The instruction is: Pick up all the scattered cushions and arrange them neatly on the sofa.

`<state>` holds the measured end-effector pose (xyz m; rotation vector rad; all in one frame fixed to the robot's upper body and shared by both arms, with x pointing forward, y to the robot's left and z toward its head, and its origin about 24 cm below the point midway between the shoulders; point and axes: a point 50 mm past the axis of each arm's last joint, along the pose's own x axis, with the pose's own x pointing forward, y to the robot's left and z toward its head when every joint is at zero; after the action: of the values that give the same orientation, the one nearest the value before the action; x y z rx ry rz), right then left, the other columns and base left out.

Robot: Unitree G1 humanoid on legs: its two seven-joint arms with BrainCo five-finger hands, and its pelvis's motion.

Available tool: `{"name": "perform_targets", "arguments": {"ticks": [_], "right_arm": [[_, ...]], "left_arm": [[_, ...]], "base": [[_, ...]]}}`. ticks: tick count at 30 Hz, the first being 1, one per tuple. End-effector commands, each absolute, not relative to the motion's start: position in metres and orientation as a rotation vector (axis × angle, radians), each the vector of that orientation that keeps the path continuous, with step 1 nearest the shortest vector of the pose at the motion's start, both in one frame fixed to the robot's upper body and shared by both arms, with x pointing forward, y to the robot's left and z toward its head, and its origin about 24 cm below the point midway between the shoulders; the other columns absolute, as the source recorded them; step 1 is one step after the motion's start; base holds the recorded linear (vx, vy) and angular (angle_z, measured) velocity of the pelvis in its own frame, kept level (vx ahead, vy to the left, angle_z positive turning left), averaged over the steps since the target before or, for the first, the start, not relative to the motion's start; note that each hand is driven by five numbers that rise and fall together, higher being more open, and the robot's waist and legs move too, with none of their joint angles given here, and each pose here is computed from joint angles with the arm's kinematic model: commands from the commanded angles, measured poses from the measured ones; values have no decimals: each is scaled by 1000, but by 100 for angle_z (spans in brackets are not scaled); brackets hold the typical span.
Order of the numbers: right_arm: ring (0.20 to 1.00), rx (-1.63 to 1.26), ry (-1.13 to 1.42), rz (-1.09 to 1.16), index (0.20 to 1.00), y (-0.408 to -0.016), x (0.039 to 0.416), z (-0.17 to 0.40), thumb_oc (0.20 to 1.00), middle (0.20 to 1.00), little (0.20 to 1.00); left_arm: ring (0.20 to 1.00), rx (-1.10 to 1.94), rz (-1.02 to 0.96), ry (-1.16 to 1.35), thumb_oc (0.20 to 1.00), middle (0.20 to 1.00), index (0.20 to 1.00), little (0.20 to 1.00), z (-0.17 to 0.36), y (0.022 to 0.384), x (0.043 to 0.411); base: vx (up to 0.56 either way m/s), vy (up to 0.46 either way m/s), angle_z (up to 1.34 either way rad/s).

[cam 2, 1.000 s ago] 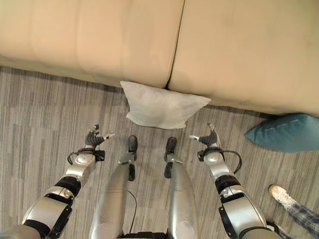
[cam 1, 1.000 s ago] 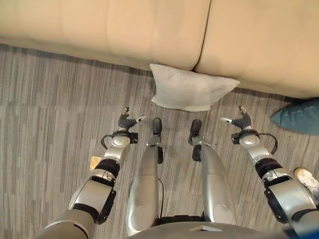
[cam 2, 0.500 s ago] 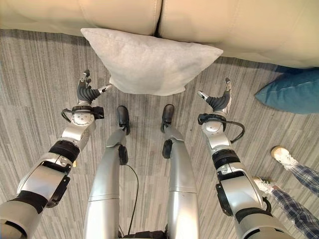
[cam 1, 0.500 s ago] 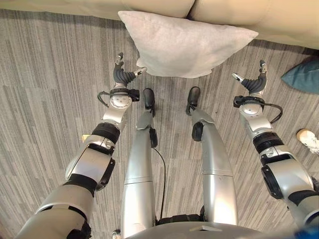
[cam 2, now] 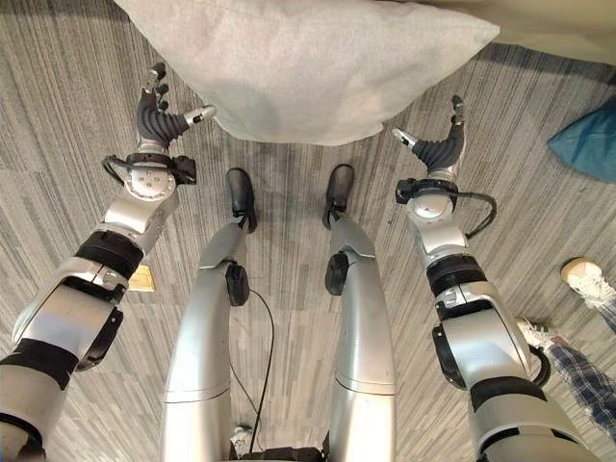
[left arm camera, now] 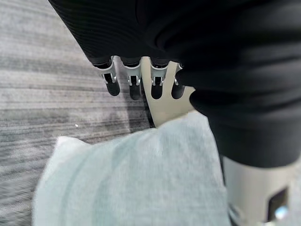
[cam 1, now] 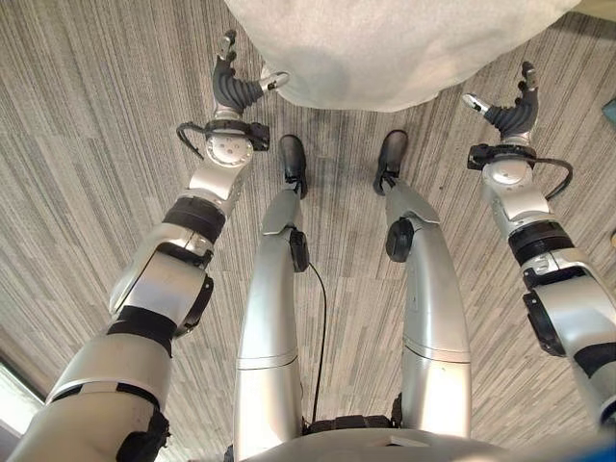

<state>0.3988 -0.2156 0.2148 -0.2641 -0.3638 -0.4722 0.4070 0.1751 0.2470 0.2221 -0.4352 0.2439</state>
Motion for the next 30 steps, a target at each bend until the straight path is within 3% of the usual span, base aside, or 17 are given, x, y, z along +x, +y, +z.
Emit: {"name": "perform_targets", "arguments": {"ticks": [1,15,24,25,26,27,30], "right_arm": [[1000,-300,-357,-426,1000,-214,393,197,1000,1000,1000],[1000,-344,-502,-257,1000,-160,407,254,1000,1000,1000],[1000,-155,-653,-65,1000,-83,395,295,1000,1000,1000],[253,-114,-694,-35,253,-73,389,304,253,253,253],[200,-113,-693,-36,200,-73,389,303,200,200,200],[200,-88,-726,-20,200,-69,384,308,200,200,200],[200,-48,-803,5,200,-64,371,316,200,200,200]], "left_arm": [[1000,203,276,-402,1000,1000,1000,1000,226,189,403],[1000,218,183,-548,1000,1000,1000,1000,282,149,406],[1000,-126,-11,-559,1000,1000,1000,1000,296,88,398],[862,-183,-68,-569,862,862,862,862,300,79,394],[539,-184,-69,-568,539,539,539,539,300,79,394],[200,-224,-103,-576,200,200,200,200,302,73,390],[200,-318,-159,-614,200,200,200,200,304,66,379]], "base": [[29,-30,-2],[0,0,0],[2,-21,-2],[-6,-39,0],[-8,-44,3],[-25,-44,5],[-36,-52,-2]]}}
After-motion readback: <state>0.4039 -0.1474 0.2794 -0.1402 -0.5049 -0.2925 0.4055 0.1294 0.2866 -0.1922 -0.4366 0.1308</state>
